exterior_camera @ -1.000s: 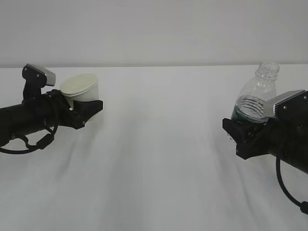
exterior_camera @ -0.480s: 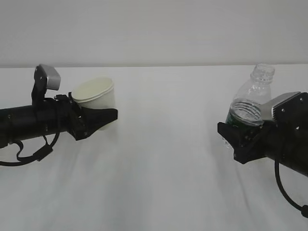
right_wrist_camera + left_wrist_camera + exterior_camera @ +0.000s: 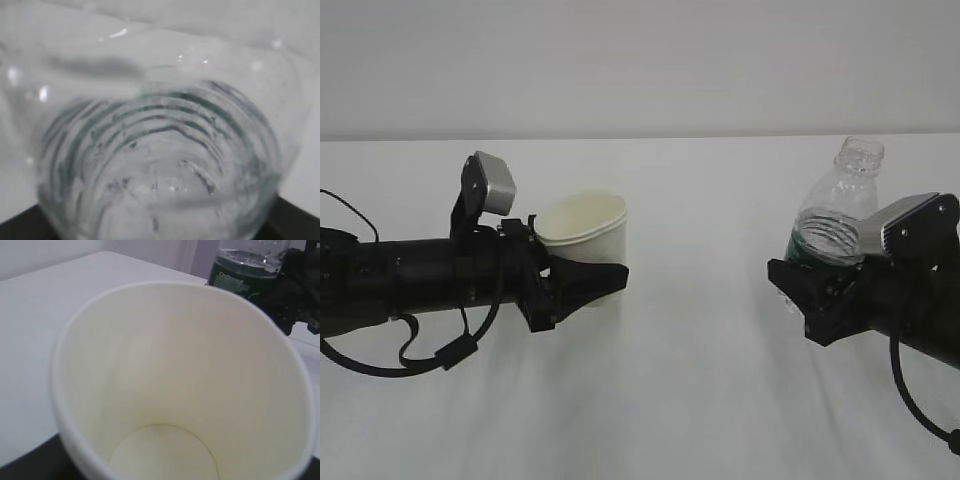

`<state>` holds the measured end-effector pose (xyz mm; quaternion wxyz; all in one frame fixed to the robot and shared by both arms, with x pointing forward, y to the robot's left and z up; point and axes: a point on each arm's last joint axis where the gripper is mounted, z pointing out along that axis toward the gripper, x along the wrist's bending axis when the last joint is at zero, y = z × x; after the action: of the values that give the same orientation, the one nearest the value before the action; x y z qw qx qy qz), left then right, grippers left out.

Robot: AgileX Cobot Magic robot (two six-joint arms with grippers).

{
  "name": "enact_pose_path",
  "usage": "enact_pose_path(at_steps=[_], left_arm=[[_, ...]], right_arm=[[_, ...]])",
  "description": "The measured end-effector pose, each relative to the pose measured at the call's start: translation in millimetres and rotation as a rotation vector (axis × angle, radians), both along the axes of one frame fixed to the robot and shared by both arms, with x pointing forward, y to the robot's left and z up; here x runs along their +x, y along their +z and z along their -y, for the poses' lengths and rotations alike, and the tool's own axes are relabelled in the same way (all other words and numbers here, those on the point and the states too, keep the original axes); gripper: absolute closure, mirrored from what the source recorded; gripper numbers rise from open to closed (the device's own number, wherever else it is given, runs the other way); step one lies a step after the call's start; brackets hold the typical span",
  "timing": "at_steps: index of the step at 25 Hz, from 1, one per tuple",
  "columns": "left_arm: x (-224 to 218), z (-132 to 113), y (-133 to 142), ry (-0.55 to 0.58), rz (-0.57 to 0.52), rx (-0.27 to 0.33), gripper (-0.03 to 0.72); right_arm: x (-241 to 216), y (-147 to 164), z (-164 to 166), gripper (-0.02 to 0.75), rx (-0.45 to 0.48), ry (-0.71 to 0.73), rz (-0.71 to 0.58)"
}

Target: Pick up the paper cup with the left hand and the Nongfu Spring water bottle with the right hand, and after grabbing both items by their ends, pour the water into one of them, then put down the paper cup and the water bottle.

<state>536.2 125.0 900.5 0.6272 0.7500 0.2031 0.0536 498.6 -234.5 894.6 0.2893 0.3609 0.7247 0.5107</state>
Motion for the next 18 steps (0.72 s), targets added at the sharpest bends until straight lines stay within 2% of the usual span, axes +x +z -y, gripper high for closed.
enact_pose_path(at_steps=[4,11,18], left_arm=[[-5.7,9.9,-3.1,-0.025,-0.001,0.037,0.218],[-7.7,13.4,-8.1,-0.037,0.042,0.112,0.23],[-7.1,13.0,-10.0,-0.038,0.074,0.148,0.231]], right_arm=[[4.3,-0.3,-1.3,0.264,-0.027,0.023,-0.014],[11.3,0.7,-4.1,0.264,-0.046,0.061,-0.042],[22.4,3.4,-7.0,0.264,-0.097,0.115,-0.061]])
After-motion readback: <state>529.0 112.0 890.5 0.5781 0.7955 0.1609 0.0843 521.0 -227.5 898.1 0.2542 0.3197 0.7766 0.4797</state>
